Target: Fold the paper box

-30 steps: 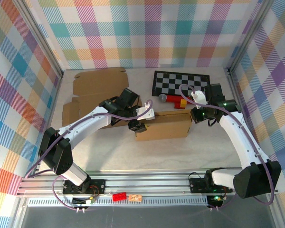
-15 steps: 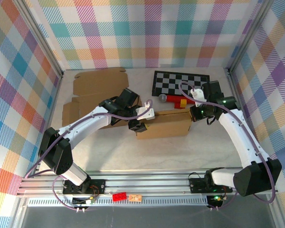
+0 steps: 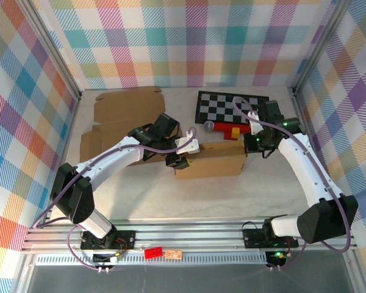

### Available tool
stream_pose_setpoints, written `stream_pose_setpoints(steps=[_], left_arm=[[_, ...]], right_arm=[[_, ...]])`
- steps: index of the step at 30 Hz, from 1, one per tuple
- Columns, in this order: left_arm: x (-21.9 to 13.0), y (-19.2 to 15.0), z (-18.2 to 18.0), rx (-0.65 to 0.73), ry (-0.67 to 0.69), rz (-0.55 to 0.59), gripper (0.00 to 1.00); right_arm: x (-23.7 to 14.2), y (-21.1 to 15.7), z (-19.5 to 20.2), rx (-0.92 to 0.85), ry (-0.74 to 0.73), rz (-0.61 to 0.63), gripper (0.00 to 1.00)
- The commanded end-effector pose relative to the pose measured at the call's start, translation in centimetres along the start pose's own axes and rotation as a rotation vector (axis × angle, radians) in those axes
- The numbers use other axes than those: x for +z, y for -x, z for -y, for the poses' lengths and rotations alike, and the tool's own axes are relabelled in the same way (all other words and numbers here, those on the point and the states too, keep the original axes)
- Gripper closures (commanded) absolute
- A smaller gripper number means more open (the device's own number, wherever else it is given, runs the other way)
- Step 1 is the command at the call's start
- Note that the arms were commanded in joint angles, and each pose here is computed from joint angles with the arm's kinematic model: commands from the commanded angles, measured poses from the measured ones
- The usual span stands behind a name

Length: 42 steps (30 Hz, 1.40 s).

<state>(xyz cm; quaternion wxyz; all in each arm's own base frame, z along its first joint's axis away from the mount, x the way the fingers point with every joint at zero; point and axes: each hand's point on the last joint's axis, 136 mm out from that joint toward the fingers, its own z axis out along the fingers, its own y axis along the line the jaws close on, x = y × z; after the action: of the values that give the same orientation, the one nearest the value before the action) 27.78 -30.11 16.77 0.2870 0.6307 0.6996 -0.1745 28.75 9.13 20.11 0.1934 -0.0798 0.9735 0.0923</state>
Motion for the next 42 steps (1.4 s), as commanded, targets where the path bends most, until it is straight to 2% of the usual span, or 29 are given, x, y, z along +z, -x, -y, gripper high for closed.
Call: stream_pose_setpoints(steps=[1, 7, 14, 20, 34, 39, 42], left_arm=[[-0.2, 1.4, -0.1, 0.002, -0.001, 0.032, 0.44], [-0.3, 1.6, -0.3, -0.01, 0.012, 0.04, 0.44], [-0.3, 1.7, -0.4, -0.044, 0.013, 0.041, 0.43], [-0.7, 2.1, -0.8, -0.077, 0.031, 0.057, 0.39], [-2.7, 3.1, -1.6, -0.169, 0.09, 0.1, 0.29], [-3.5, 3.2, -1.4, -0.198, 0.106, 0.118, 0.27], [-2.8, 2.5, -0.9, -0.208, 0.075, 0.093, 0.3]], right_arm=[[-0.7, 0.0, -0.8, 0.072, 0.021, -0.016, 1.0], [-0.5, -0.1, -0.6, 0.079, -0.009, -0.011, 1.0], [-0.1, -0.7, -0.2, -0.002, -0.023, 0.109, 1.0], [0.4, -1.5, 0.0, -0.027, -0.021, 0.146, 1.0], [1.2, -2.0, 0.0, -0.017, -0.035, 0.154, 1.0], [0.8, -1.6, -0.4, 0.039, -0.02, 0.137, 1.0], [0.7, -1.4, -0.5, 0.079, -0.015, 0.124, 1.0]])
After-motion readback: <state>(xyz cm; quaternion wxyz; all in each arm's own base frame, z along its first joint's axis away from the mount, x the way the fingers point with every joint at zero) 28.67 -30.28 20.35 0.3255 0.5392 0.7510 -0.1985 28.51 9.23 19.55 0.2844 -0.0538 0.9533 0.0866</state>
